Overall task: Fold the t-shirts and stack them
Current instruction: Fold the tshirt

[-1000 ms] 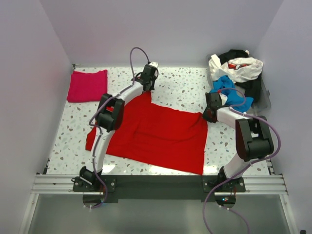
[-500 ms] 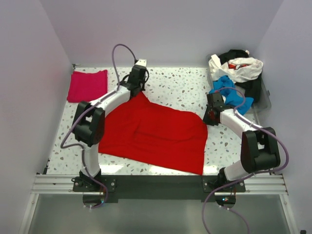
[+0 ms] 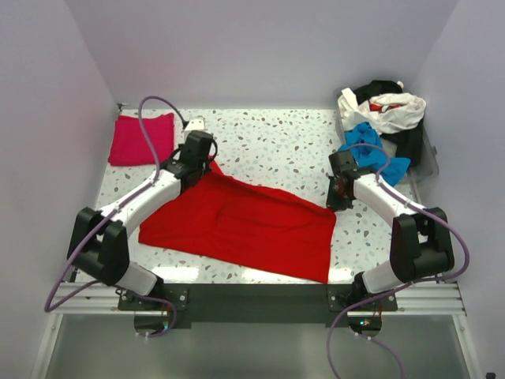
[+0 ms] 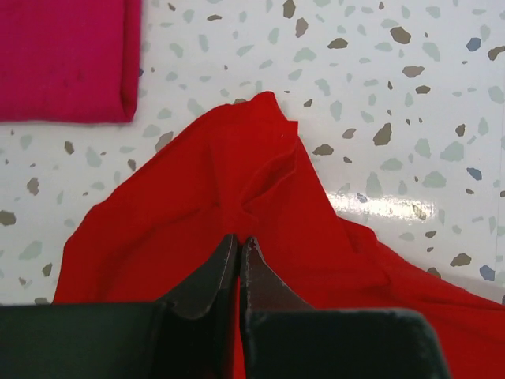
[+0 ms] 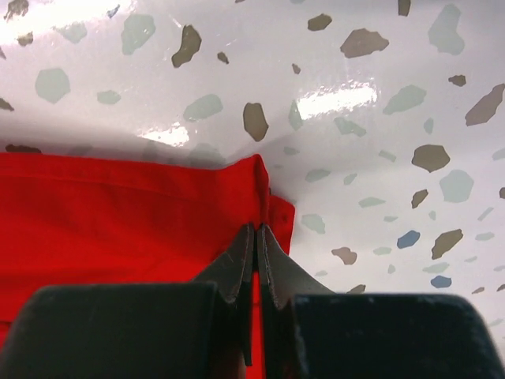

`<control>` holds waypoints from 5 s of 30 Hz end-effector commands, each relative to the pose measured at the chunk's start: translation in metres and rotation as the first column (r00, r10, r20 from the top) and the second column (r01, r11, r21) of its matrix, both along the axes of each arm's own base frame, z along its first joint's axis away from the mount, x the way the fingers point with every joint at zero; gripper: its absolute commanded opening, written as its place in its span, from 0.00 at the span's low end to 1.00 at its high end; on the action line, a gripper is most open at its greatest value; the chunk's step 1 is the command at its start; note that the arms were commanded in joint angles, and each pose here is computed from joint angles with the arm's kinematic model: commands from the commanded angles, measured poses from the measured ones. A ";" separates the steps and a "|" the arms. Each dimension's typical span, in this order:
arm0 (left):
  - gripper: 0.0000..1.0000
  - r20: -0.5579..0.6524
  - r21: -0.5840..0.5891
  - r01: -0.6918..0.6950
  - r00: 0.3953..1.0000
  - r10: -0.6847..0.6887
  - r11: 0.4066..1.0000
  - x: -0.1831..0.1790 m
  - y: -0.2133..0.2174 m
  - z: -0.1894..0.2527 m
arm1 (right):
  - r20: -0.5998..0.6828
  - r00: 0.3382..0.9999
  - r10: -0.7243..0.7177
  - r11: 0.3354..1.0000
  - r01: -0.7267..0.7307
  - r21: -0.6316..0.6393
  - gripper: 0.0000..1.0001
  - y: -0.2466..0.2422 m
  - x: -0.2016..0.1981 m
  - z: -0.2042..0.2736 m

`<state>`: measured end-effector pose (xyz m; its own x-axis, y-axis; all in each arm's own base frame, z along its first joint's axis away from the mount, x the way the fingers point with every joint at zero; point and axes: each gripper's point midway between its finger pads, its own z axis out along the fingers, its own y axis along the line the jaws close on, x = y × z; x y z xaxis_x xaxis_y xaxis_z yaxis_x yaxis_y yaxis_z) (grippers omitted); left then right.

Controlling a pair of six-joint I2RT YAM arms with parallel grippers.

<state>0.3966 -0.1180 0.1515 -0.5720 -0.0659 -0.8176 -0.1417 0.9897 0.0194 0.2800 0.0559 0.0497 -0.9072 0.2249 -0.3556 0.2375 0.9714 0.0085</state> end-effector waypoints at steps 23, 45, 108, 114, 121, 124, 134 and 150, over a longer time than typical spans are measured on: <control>0.00 -0.075 0.054 -0.054 0.995 0.058 0.997 -0.111 0.059 -0.002 | -0.102 0.992 0.077 0.988 -0.090 -0.129 0.00 0.001 -0.047 0.026; 0.68 -0.092 -0.085 0.003 0.996 -0.011 0.996 -0.080 0.012 0.006 | -0.007 0.998 0.061 0.995 -0.060 0.085 0.39 0.046 -0.023 0.022; 0.71 -0.376 0.024 0.030 0.926 -0.019 0.999 -0.008 0.030 -0.138 | -0.340 0.934 0.112 0.994 -0.105 0.039 0.02 0.029 -0.140 -0.003; 0.71 -0.375 0.024 0.033 0.927 -0.021 0.999 -0.006 0.030 -0.135 | -0.368 0.920 0.137 0.990 -0.138 0.025 0.18 0.033 -0.159 -0.002; 0.71 -0.358 0.012 0.041 0.933 -0.034 0.999 -0.003 0.027 -0.127 | -0.301 0.945 0.126 0.991 -0.132 0.002 0.46 0.030 -0.157 0.018; 0.71 -0.333 0.001 0.045 0.942 -0.042 0.999 0.003 0.025 -0.116 | -0.238 0.964 0.115 0.993 -0.114 0.021 0.50 0.039 -0.140 0.027; 0.71 -0.287 -0.037 0.068 0.955 -0.075 0.997 0.012 0.016 -0.093 | -0.124 0.965 0.230 0.966 -0.211 0.147 0.50 0.089 -0.084 0.023; 0.72 -0.306 -0.083 0.118 0.942 -0.138 0.990 0.002 0.005 -0.107 | -0.329 0.940 0.092 0.971 -0.011 0.240 0.45 0.064 -0.068 -0.055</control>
<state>0.3932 -0.1066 0.0317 -0.8265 -0.0330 -0.5620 -0.0484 0.9988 0.0125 0.2105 0.1474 0.0132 -0.9923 0.1239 0.0051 0.1224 0.9720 0.2007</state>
